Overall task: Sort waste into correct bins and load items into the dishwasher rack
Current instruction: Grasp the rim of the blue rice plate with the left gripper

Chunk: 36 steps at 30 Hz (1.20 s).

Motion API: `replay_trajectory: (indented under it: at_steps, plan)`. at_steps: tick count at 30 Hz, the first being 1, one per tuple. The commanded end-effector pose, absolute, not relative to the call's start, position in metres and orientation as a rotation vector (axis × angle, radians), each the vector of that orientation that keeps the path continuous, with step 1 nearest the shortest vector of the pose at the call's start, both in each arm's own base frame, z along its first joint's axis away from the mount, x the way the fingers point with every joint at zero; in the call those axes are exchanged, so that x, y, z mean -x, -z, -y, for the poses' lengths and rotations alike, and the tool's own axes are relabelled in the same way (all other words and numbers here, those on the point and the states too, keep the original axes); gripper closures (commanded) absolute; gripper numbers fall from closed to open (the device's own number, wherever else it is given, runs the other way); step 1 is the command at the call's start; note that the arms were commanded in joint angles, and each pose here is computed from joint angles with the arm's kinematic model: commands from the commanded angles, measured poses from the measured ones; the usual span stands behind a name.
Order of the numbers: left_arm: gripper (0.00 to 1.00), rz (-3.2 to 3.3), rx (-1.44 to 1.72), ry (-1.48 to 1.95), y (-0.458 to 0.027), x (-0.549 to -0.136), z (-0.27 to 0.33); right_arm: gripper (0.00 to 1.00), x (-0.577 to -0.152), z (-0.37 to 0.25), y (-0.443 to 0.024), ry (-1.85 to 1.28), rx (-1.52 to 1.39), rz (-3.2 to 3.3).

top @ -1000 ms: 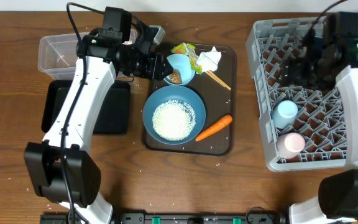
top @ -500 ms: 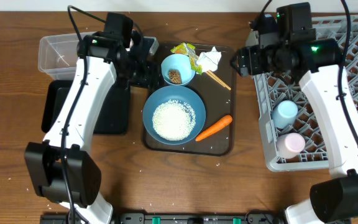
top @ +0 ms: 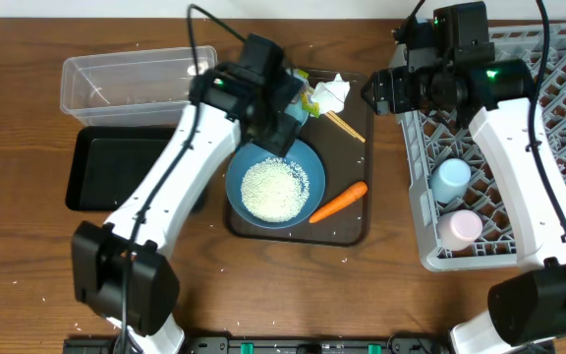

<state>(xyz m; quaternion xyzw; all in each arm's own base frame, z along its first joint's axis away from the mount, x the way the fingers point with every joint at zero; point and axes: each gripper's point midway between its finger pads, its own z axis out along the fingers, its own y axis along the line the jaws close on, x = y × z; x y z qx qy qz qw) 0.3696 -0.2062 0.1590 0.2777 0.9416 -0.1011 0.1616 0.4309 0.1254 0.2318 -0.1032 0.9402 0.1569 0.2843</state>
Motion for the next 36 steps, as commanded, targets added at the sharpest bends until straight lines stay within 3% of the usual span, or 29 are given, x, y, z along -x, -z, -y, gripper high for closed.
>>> replay_trajectory:
  at_steps: [1,12,16,24,29,33,36]
  plan:
    - [0.37,-2.751,-0.842,0.251,-0.131,-0.360,0.220,0.19,-0.440,-0.112,-0.237,-0.416,0.205,-2.501]
    - [0.33,-2.848,-0.760,0.281,-0.081,-0.340,0.283,0.14,-0.450,-0.033,-0.235,-0.347,-0.019,-2.507]
    - [0.33,-2.894,-0.592,0.146,-0.057,-0.350,0.275,0.13,-0.446,-0.010,-0.231,-0.328,-0.088,-2.525]
    - [0.33,-2.976,-0.596,0.087,-0.017,-0.345,0.273,0.13,-0.443,0.002,-0.229,-0.319,-0.127,-2.537]
    - [0.50,-2.974,-0.600,0.089,-0.011,-0.347,0.275,0.12,-0.444,0.002,-0.230,-0.318,-0.126,-2.536]
    - [0.57,-2.970,-0.600,0.092,-0.011,-0.347,0.276,0.12,-0.443,0.002,-0.229,-0.318,-0.126,-2.537]
    - [0.77,-2.970,-0.600,0.092,-0.011,-0.347,0.276,0.12,-0.443,0.002,-0.229,-0.319,-0.127,-2.537]
